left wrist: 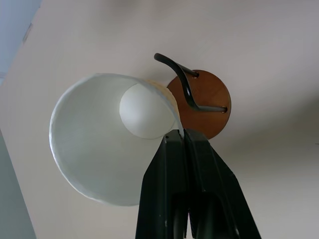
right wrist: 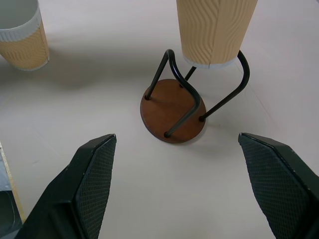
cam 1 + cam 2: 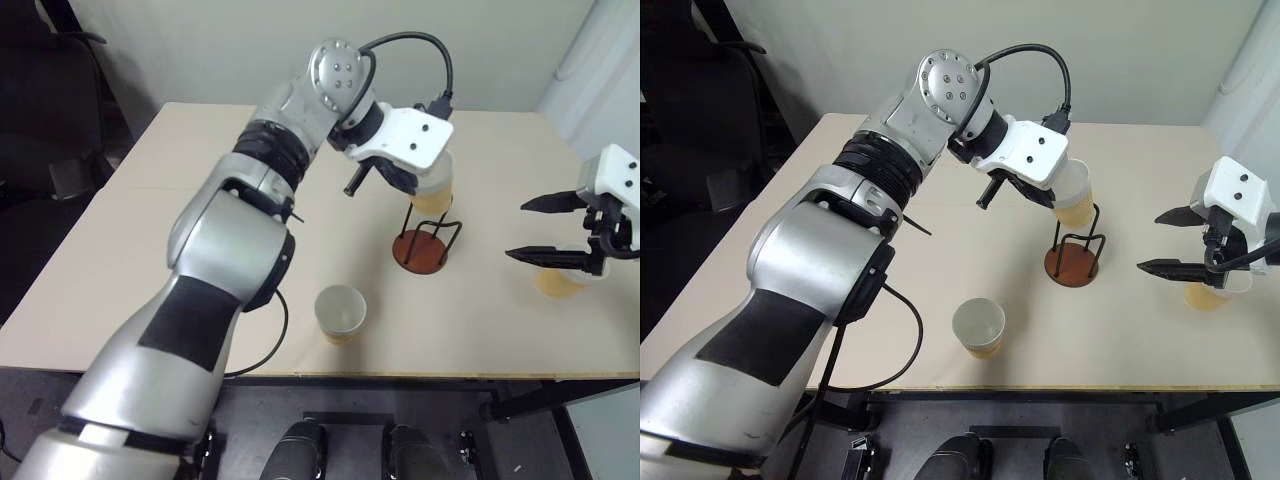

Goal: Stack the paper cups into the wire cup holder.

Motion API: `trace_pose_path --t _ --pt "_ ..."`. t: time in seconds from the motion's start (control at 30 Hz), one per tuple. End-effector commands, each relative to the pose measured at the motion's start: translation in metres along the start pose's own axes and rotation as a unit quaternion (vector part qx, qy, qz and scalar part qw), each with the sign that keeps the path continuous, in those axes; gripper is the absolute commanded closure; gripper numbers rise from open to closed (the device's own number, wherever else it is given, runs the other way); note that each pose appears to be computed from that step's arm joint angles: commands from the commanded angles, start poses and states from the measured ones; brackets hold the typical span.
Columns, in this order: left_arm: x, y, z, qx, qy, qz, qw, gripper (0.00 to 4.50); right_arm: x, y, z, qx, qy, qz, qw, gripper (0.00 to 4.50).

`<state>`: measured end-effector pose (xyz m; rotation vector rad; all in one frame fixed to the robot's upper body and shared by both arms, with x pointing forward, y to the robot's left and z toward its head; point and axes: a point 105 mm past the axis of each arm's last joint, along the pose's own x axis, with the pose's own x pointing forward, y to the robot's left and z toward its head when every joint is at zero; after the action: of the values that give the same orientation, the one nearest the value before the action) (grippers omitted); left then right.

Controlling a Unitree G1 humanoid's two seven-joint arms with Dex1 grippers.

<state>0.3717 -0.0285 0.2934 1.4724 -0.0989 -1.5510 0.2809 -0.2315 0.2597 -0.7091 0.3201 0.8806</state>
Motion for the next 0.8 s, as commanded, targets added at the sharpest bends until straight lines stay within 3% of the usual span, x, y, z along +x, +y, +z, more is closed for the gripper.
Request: trace_pose_path --t 0.03,0.6,0.7,0.8 --pt "-0.0013 0.0052 0.0053 0.013 -0.001 0.011 1.0 4.44 -0.0116 -0.0042 0.0137 -0.023 -0.016 -0.024 0.999 0.51" --pt "0.0033 0.0123 0.0136 0.013 -0.016 0.032 0.999 4.44 -0.0123 -0.0047 0.0126 -0.024 -0.015 -0.028 0.999 0.51" --pt "0.0043 0.0122 0.0133 0.013 -0.014 0.032 0.999 3.89 -0.0125 -0.0045 0.0124 -0.024 -0.015 -0.029 0.999 0.51" --pt "0.0053 0.011 0.0122 0.014 -0.012 0.029 0.999 2.9 -0.0127 -0.0045 0.0124 -0.024 -0.014 -0.029 0.999 0.51"
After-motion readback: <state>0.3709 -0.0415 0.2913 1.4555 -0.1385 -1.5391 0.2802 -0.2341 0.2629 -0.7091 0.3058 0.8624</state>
